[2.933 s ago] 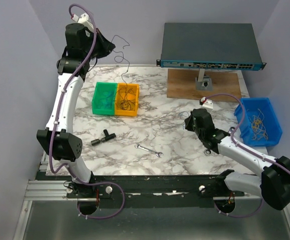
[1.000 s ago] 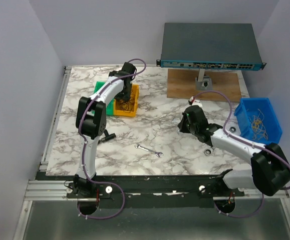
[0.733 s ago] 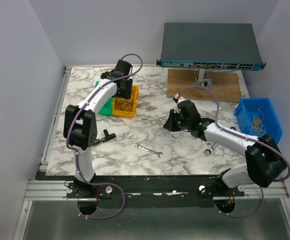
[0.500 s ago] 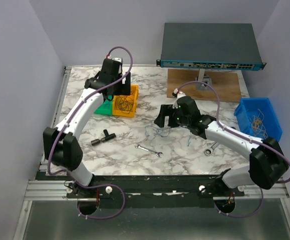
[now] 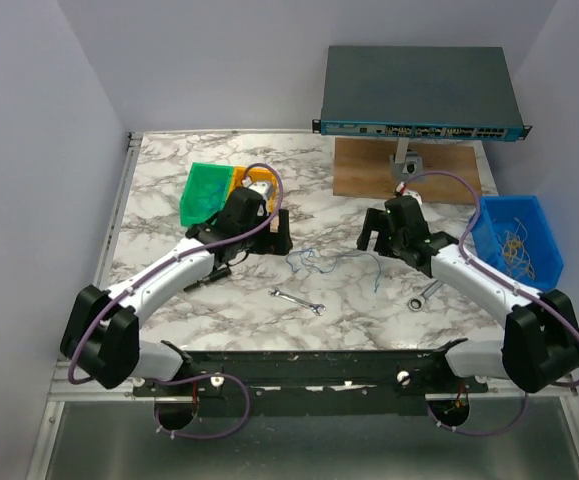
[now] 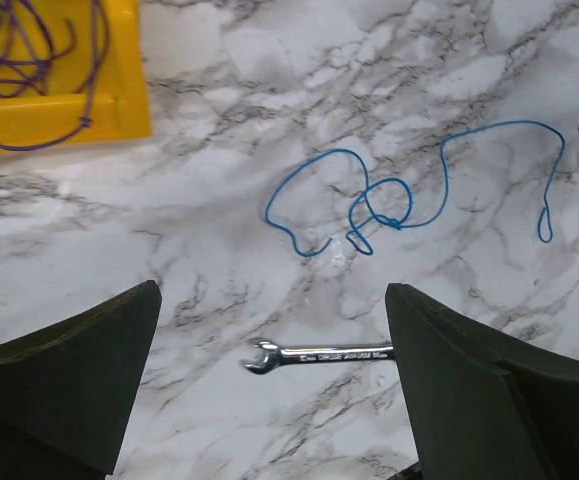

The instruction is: Untangle the cables

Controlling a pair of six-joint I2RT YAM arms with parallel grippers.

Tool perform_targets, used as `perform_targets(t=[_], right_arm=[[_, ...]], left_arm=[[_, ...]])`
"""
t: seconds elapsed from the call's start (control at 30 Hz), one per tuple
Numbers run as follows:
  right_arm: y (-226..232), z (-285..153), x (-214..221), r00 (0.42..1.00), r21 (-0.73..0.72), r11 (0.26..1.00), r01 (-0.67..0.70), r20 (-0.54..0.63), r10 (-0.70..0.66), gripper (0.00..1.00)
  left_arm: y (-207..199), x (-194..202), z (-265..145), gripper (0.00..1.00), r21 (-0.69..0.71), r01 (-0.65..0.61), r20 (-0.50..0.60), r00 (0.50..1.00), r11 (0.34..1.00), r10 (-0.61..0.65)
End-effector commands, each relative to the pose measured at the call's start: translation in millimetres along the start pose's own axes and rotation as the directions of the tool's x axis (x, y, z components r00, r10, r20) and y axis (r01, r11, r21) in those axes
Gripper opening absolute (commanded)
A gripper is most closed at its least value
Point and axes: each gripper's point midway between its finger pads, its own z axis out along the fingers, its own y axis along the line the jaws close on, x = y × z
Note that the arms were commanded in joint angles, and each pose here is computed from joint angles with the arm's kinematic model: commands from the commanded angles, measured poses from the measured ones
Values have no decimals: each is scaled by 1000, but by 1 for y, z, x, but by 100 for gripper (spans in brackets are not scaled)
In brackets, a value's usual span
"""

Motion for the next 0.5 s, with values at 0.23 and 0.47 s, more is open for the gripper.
perform_targets(t=[0.23, 0.47], right_arm=[[-27, 35, 43, 990, 108, 994, -18, -140, 34, 74], [-29, 38, 52, 988, 105, 994, -15, -151, 31, 57]], left_arm=[[-63, 23, 54, 86, 258, 62, -99, 994, 964, -37], [-72, 32, 79, 69, 280, 70, -161, 987, 958, -25]])
